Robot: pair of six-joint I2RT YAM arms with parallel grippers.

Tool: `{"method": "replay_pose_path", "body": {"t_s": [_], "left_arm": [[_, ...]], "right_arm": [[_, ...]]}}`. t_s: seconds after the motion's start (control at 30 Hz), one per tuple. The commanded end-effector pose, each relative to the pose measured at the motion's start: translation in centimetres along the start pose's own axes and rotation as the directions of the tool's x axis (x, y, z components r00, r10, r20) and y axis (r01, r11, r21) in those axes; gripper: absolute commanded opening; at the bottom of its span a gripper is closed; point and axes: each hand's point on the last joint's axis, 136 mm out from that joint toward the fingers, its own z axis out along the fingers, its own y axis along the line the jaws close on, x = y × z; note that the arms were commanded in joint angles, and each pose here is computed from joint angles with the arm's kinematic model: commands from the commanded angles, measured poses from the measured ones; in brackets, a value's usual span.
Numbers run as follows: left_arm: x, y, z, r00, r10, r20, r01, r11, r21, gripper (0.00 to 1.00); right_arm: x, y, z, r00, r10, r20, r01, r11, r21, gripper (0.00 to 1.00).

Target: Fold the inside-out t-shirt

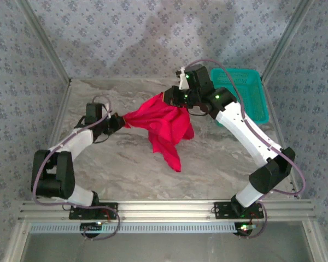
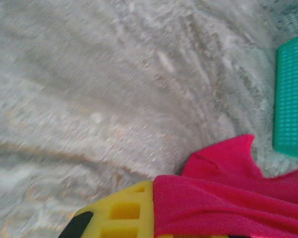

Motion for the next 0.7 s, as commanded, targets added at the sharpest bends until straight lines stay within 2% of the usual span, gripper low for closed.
{"method": "replay_pose_path", "body": {"t_s": [0.0, 0.03, 0.07, 0.1, 0.13, 0.17, 0.2, 0.23, 0.27, 0.33, 0.47, 0.5, 0.53, 0.67], "left_arm": [[0.0, 3.5, -2.9, 0.995, 0.004, 0.099, 0.016, 0.98, -0.199, 0.0], [0.0, 2.3, -3.9, 0.993, 0.046, 0.112, -0.026, 0.983, -0.182, 0.0], [-0.1, 0.3, -5.1, 0.984, 0.109, 0.138, -0.09, 0.986, -0.137, 0.08], [0.0, -1.6, -6.1, 0.972, 0.171, 0.165, -0.157, 0.983, -0.093, 0.24], [0.1, -3.8, -7.2, 0.95, 0.235, 0.205, -0.232, 0.972, -0.041, 0.3], [0.3, -6.2, -8.4, 0.922, 0.291, 0.255, -0.31, 0.95, 0.036, 0.33], [0.6, -8.3, -9.4, 0.892, 0.326, 0.312, -0.375, 0.92, 0.111, 0.44], [0.9, -9.5, -9.9, 0.867, 0.345, 0.358, -0.419, 0.895, 0.152, 0.63], [1.3, -10.4, -10.4, 0.841, 0.364, 0.401, -0.462, 0.869, 0.18, 0.75], [2.4, -11.7, -10.4, 0.79, 0.424, 0.443, -0.547, 0.815, 0.194, 0.85], [5.4, -13.8, -7.7, 0.746, 0.56, 0.361, -0.654, 0.719, 0.236, 0.91], [6.1, -14.6, -6.8, 0.727, 0.597, 0.338, -0.681, 0.69, 0.246, 0.98], [6.6, -15.3, -6.0, 0.706, 0.628, 0.327, -0.705, 0.666, 0.244, 1.0], [6.4, -17.6, -3.7, 0.673, 0.653, 0.346, -0.737, 0.626, 0.253, 1.0]], "right_arm": [[-1.9, 1.5, -1.2, 0.998, 0.055, 0.029, -0.049, 0.982, -0.183, 0.0], [-1.6, 1.2, -0.4, 0.998, 0.063, -0.006, -0.063, 0.978, -0.199, 0.0], [-1.2, 0.9, 0.5, 0.997, 0.069, -0.047, -0.077, 0.975, -0.207, 0.0], [-1.0, 0.7, 1.0, 0.995, 0.067, -0.067, -0.08, 0.975, -0.208, 0.0], [-0.8, 0.5, 1.4, 0.995, 0.057, -0.082, -0.073, 0.976, -0.206, 0.0], [-0.7, 0.4, 1.6, 0.996, 0.046, -0.082, -0.062, 0.977, -0.206, 0.0], [-0.6, 0.3, 1.6, 0.996, 0.031, -0.078, -0.046, 0.978, -0.206, 0.0], [-0.6, 0.2, 1.6, 0.997, 0.027, -0.077, -0.042, 0.979, -0.202, 0.0], [-0.6, 0.0, 1.6, 0.997, 0.026, -0.078, -0.041, 0.979, -0.2, 0.0], [-0.5, 0.0, 1.6, 0.996, 0.029, -0.085, -0.046, 0.979, -0.2, 0.0], [-0.2, 0.1, 1.5, 0.995, 0.028, -0.098, -0.047, 0.979, -0.199, 0.0], [-0.1, 0.1, 1.6, 0.994, 0.028, -0.102, -0.048, 0.979, -0.197, 0.0], [0.0, 0.1, 1.5, 0.994, 0.028, -0.104, -0.048, 0.979, -0.198, 0.0], [0.5, 0.4, 1.5, 0.993, 0.023, -0.118, -0.046, 0.979, -0.201, 0.0]]}}
